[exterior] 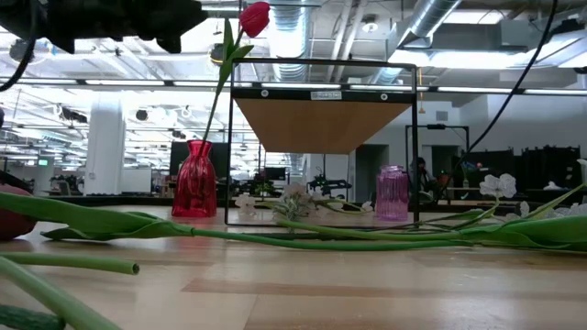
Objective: Pick and place flowers into a vace then onto a shelf
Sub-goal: Put the yellow tulip into the red flower vase
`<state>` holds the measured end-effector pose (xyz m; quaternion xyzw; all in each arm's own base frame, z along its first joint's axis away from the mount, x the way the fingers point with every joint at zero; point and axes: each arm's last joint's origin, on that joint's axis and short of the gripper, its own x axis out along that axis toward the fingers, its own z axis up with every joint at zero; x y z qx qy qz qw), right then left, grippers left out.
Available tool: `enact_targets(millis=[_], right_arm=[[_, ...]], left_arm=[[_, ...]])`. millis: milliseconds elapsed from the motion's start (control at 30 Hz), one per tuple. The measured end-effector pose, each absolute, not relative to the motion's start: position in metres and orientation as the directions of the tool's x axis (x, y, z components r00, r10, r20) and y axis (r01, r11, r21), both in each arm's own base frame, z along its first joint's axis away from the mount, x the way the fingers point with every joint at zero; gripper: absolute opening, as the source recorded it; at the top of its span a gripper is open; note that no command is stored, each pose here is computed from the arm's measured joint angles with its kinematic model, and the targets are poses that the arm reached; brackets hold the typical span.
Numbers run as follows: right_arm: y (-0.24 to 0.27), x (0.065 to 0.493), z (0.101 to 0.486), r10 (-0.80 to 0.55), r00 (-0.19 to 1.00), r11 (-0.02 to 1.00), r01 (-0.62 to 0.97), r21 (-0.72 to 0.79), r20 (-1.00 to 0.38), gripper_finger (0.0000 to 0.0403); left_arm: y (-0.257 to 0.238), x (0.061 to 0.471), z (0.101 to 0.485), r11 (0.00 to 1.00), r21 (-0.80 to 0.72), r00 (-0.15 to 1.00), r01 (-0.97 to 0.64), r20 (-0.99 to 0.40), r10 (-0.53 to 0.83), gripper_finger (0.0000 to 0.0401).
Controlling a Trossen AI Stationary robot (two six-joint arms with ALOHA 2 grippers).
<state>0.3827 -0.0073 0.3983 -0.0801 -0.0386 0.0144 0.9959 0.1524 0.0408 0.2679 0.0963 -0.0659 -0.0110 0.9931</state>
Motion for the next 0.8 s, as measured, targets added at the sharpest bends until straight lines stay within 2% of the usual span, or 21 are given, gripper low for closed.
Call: enact_targets(millis=[433, 800], right_arm=[[-0.024, 0.396, 0.38, 0.04, 0.999, 0.996, -0.038, -0.087, 0.018, 0.0], [-0.027, 0.408, 0.362, 0.079, 0.996, 0.996, -0.08, -0.035, -0.028, 0.0]], left_arm=[[0.041, 0.152, 0.262, 0.985, 0.171, 0.997, 0.017, 0.068, -0.029, 0.0109], [0.041, 0.152, 0.263, 0.985, 0.172, 0.997, 0.016, 0.074, -0.03, 0.0109]])
